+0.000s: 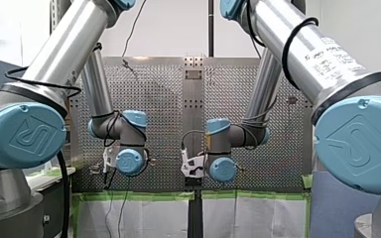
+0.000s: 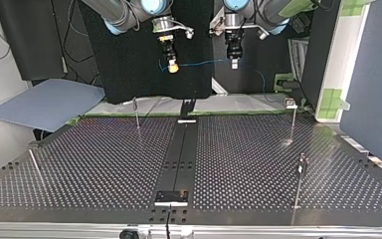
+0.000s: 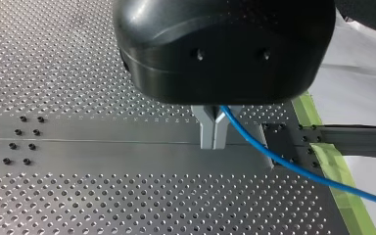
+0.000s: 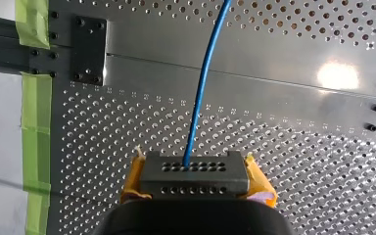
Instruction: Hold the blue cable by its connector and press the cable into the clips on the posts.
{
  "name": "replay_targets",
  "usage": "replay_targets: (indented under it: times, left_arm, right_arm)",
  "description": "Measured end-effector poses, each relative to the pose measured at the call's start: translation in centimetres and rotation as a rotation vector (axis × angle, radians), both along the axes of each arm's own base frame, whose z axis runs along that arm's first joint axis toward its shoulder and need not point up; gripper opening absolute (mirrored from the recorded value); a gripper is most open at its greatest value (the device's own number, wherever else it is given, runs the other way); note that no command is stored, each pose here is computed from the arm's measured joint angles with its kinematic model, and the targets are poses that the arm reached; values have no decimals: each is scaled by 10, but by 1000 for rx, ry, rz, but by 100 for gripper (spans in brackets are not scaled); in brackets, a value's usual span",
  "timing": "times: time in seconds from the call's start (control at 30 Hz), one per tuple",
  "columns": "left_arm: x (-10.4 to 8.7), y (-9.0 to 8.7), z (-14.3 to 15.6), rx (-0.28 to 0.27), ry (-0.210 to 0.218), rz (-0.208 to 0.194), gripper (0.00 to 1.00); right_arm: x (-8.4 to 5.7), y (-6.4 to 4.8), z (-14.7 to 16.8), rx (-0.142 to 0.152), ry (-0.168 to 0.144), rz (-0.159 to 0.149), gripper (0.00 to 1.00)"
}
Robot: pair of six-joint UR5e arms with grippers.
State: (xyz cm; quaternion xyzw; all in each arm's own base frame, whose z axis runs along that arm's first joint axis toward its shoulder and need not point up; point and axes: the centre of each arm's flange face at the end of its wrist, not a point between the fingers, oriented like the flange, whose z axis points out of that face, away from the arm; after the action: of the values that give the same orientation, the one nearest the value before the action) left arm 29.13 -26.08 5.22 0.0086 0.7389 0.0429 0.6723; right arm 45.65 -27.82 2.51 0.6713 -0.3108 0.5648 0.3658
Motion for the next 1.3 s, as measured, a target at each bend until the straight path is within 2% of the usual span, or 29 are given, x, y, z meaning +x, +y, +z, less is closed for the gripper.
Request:
replay_targets:
  times: [0.3, 0.47, 0.67, 0.77, 0.83, 0.9, 1.0, 1.13, 1.3]
  left_arm:
    - [1, 0, 0, 2, 2, 0, 1]
    - [14, 2, 7, 4, -8, 24, 1]
    - [40, -4, 34, -62, -54, 39, 1]
    - [52, -7, 52, -104, -82, 48, 1]
    - [58, -8, 62, -127, -97, 63, 1]
    - [60, -5, 72, -140, -105, 85, 1]
    - [62, 1, 84, -147, -112, 122, 1]
    - [62, 7, 98, -154, -119, 164, 1]
    - [67, 5, 120, -163, -138, 159, 1]
  right_arm:
    - [0, 0, 0, 0, 0, 0, 0]
    - [7, 2, 5, -5, 1, 0, 0]
    - [36, 8, 43, -18, -74, -7, 0]
    - [45, 1, 68, -32, -110, -33, 0]
    - [48, -8, 85, -43, -131, -59, 0]
    - [47, -19, 101, -54, -151, -91, 0]
    - [45, -37, 123, -69, -175, -123, 0]
    - [32, -51, 141, -63, -181, -136, 0]
    - [9, -65, 158, -44, -177, -140, 0]
